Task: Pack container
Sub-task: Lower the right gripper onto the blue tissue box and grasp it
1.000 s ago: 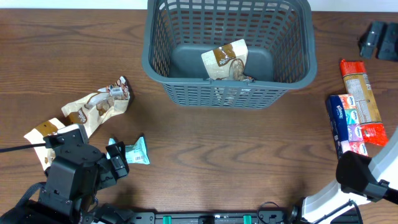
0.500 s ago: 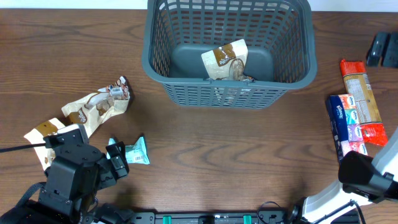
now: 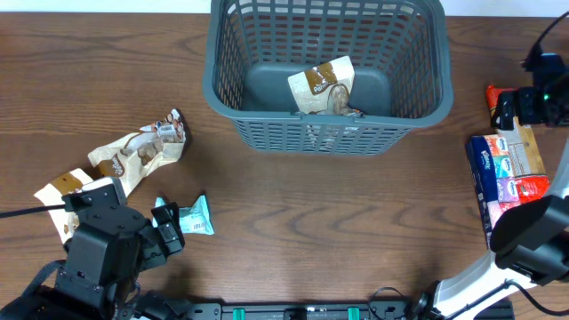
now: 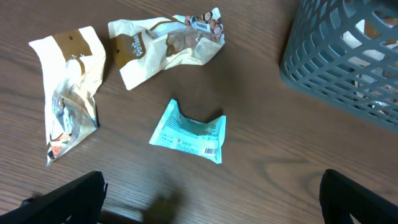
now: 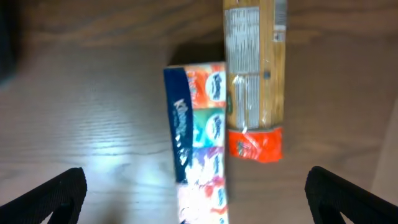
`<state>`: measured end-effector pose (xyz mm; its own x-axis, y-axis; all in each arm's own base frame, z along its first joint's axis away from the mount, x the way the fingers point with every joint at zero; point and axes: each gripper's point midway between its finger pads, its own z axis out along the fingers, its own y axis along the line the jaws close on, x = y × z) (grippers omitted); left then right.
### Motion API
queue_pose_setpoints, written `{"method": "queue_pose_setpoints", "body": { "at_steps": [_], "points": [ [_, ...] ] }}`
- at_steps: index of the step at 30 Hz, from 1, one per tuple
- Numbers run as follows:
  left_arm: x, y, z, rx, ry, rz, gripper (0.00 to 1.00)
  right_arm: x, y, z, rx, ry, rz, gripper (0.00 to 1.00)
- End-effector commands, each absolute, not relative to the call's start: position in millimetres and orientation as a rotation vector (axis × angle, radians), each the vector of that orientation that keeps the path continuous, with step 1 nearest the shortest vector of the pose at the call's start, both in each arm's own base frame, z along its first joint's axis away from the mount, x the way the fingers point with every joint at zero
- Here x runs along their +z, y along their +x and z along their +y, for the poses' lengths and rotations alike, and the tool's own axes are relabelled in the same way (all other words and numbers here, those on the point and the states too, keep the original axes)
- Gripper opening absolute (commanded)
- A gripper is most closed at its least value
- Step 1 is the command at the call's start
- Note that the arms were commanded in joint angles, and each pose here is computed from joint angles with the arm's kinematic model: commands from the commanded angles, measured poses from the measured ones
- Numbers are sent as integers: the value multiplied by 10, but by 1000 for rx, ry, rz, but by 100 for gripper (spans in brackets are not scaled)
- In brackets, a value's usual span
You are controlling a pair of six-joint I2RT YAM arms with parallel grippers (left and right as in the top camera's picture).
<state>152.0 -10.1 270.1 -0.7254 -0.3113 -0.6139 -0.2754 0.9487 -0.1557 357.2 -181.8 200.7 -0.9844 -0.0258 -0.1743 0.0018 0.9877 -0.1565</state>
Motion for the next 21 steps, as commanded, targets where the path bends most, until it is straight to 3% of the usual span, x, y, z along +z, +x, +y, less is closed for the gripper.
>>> {"method": "queue_pose_setpoints", "body": {
  "at_steps": [1, 7, 16, 21],
  "points": [
    [2717, 1523, -71, -45, -403, 2419, 98, 1880, 3486, -1995, -346, -133, 3001, 99],
    [2717, 1523, -71, -45, -403, 2419, 99, 1751, 3325, -2340, -577, -73, 3058, 99],
    [2717, 1523, -71, -45, -403, 2419, 99, 1227, 3118, -2029, -121, 11, 3114, 99],
    [2717, 1523, -71, -45, -403, 2419, 99, 831, 2774, -1921, -44, 28, 3241, 99]
  ]
}}
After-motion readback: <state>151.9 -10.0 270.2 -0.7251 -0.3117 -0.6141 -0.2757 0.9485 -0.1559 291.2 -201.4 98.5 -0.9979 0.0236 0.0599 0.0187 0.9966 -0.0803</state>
